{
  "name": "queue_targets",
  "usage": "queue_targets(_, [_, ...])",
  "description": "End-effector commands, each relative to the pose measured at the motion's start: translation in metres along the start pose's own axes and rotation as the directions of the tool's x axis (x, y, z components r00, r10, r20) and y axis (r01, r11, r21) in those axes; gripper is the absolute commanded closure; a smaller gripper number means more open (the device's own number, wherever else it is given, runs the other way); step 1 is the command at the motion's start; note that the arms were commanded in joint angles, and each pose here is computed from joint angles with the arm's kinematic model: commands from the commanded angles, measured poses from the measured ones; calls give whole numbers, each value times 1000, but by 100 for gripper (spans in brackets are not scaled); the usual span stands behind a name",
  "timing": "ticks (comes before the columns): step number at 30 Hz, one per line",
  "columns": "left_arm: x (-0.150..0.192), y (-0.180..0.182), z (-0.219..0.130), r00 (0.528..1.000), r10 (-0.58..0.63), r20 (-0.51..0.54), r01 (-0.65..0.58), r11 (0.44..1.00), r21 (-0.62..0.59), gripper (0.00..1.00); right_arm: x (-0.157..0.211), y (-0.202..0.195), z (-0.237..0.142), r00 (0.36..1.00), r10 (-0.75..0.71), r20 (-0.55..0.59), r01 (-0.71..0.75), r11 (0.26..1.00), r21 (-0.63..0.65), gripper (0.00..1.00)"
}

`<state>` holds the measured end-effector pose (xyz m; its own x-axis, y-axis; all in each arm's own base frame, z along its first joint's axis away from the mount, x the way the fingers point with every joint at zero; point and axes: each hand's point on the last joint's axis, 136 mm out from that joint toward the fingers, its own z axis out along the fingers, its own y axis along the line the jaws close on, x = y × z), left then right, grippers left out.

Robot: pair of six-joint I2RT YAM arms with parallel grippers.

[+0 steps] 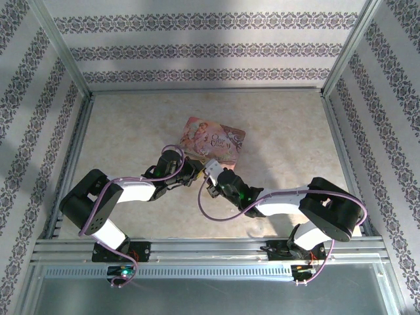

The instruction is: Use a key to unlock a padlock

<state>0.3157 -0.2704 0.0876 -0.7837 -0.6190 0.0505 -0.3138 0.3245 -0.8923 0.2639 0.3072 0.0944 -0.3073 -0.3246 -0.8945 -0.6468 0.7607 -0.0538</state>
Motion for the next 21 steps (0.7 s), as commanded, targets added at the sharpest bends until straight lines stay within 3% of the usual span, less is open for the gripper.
queue_targets(1, [18, -18, 6, 997, 43, -63, -40, 998, 57, 100, -49, 3, -6, 947, 274, 170, -269, 962, -52, 100])
queue_targets(10, [19, -11, 10, 997, 40, -65, -37, 998, 44, 100, -31, 8, 2, 851, 512, 117, -505, 859, -90, 100])
queue_targets(21, [18, -7, 9, 997, 57, -55, -55, 998, 25, 100, -25, 3, -3, 855, 505, 120, -500, 863, -65, 100])
